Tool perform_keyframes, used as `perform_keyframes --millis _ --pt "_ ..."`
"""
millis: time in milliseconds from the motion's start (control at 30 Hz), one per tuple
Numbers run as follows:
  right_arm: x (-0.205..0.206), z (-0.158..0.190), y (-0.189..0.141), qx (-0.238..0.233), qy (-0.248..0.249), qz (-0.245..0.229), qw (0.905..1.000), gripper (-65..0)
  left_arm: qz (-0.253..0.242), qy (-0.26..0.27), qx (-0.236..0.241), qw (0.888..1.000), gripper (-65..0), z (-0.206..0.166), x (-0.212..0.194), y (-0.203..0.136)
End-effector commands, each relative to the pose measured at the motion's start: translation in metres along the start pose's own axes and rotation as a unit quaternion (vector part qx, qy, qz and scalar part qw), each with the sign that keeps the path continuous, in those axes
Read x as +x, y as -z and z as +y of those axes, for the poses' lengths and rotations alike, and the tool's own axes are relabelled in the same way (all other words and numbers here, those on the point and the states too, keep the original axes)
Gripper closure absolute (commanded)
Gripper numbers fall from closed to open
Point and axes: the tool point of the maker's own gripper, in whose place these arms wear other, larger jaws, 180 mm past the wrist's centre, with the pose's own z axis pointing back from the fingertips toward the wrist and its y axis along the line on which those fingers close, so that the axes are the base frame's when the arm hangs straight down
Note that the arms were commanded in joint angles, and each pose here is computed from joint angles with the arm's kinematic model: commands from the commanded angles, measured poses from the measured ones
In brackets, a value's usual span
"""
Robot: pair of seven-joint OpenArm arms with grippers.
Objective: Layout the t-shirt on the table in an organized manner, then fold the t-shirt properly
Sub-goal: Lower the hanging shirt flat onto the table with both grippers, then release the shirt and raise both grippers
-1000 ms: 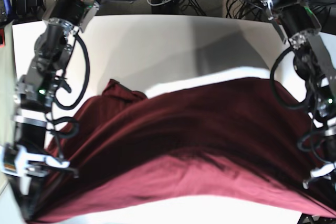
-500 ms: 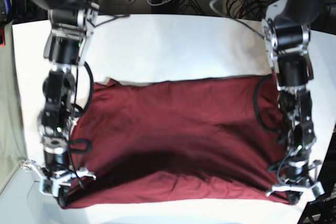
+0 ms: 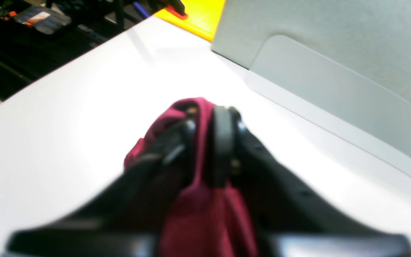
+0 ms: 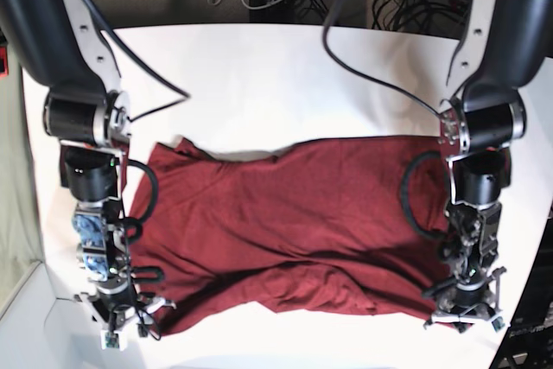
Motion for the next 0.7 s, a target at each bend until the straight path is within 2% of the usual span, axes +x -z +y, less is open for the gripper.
perform_keyframes --millis 0,67,200,433,667 --pt "0.037 -0.010 0.003 -0.009 -0.005 -0.043 0.9990 -30.4 -0.045 -0.002 -0.009 0.999 -18.3 -0.010 0.038 0.005" --pt "0.039 -0.015 0.003 -0.012 -0.008 -0.046 0.9988 -36.2 -0.040 0.000 -0.008 0.999 -26.1 -0.005 0.032 0.004" --pt "0.035 -0.035 -0.009 -0.029 -0.026 -0.059 0.9975 -37.7 -0.037 0.003 -0.006 0.999 -33.1 0.000 0.028 0.003" --pt "0.003 -0.046 -0.060 -0.038 -0.074 -0.083 0.9931 -37.7 -0.056 0.019 -0.005 0.998 -33.2 0.019 0.026 -0.014" --pt "-0.037 -0.021 -0.127 -0.019 -0.097 -0.092 0.9909 -37.7 -0.064 0.055 -0.043 0.995 -33.2 0.015 0.028 -0.062"
